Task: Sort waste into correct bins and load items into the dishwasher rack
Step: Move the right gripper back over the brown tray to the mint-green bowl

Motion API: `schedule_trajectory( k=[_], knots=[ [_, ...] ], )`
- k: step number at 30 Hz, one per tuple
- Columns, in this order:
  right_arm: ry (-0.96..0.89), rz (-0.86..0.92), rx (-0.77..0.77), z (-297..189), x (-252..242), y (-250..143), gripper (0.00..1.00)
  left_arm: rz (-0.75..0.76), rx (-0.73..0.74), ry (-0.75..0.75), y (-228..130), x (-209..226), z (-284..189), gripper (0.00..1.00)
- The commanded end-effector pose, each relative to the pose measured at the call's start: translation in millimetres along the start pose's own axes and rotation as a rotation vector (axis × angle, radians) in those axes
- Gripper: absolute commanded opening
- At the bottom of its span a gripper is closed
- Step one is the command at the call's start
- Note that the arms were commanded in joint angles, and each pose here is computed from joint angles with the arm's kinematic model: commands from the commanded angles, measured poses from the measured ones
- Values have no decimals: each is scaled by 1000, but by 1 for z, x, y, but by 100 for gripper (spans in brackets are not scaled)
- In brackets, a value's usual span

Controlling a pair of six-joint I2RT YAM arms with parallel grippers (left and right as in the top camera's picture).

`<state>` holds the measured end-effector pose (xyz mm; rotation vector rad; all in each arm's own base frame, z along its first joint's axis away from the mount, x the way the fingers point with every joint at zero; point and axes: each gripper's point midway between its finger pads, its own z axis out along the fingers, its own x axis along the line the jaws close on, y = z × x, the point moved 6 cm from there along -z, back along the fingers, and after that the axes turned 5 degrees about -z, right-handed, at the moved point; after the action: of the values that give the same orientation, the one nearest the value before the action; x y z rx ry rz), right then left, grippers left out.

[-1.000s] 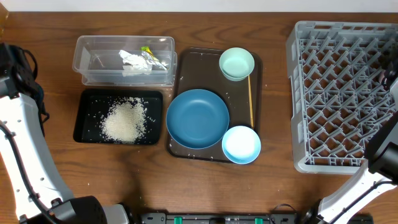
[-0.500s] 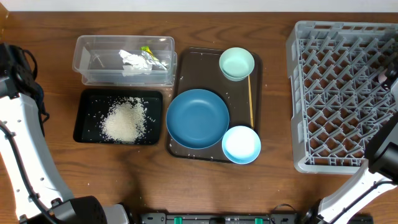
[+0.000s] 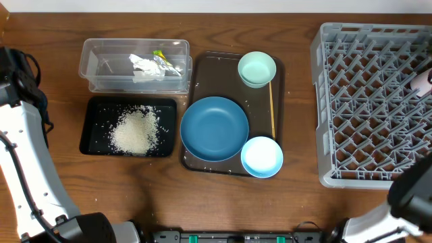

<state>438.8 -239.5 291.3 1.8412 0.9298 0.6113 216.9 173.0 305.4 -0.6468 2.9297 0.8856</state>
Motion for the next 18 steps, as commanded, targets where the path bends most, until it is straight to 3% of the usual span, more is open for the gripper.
schedule_trajectory(
  k=[1,2,6,9,12,15,16,18],
  knots=[
    [629,39,-23,-59,77,25,94,-21,-9,0,3,2,-1,92],
    [774,24,-22,-76,92,28,98,-21,-9,0,3,2,-1,92],
    [1118,-34,-7,-117,138,25,99,-21,-9,0,3,2,-1,92],
    [1152,-82,40,-123,168,7,99,-21,-9,0,3,2,-1,92],
    [1063,-211,75,-114,196,-21,98,-21,-9,0,3,2,-1,92],
    [969,-327,147,-108,225,-56,70,-21,-9,0,3,2,-1,92],
    [954,-379,173,-108,235,-70,66,-21,-9,0,3,2,-1,92],
    [960,-468,217,-110,254,-95,67,-21,-9,0,3,2,-1,92]
  ],
)
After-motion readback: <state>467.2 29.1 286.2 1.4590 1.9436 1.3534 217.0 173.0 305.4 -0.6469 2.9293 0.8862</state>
